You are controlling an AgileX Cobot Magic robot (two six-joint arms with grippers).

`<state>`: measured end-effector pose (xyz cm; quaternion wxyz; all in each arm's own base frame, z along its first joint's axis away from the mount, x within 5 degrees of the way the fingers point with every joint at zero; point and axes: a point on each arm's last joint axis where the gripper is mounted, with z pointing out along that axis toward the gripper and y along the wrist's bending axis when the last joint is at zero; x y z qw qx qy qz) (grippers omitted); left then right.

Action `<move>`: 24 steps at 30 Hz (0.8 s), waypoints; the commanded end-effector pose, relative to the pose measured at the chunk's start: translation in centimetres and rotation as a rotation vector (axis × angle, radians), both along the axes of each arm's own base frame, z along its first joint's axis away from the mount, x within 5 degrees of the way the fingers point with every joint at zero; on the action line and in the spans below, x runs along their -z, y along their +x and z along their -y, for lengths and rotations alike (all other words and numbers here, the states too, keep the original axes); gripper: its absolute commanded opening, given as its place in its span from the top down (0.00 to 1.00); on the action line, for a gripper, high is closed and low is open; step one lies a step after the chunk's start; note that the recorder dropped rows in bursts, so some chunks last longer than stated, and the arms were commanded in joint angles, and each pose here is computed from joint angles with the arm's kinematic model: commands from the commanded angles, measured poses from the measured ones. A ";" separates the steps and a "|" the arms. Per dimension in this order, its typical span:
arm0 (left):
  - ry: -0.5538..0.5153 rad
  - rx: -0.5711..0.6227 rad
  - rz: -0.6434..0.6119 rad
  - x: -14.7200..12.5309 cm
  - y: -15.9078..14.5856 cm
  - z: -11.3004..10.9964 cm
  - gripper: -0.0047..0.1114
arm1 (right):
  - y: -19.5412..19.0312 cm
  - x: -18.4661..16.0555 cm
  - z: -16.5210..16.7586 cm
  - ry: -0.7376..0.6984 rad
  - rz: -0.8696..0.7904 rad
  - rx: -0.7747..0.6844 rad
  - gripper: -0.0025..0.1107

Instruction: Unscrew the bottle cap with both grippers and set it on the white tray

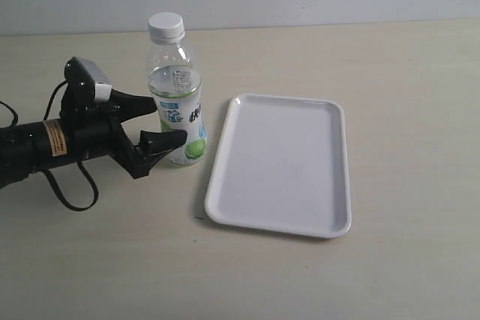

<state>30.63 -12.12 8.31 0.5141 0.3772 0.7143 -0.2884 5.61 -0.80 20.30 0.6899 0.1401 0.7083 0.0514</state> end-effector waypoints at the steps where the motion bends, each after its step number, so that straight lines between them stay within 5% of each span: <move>1: -0.008 0.046 0.001 0.6 -0.1 1.3 0.26 | 0.0 0.1 0.0 -0.012 0.008 -0.007 0.22; 24: -0.047 0.040 -0.009 2.5 1.1 2.7 0.27 | 0.0 0.1 0.0 -0.012 0.008 -0.007 0.22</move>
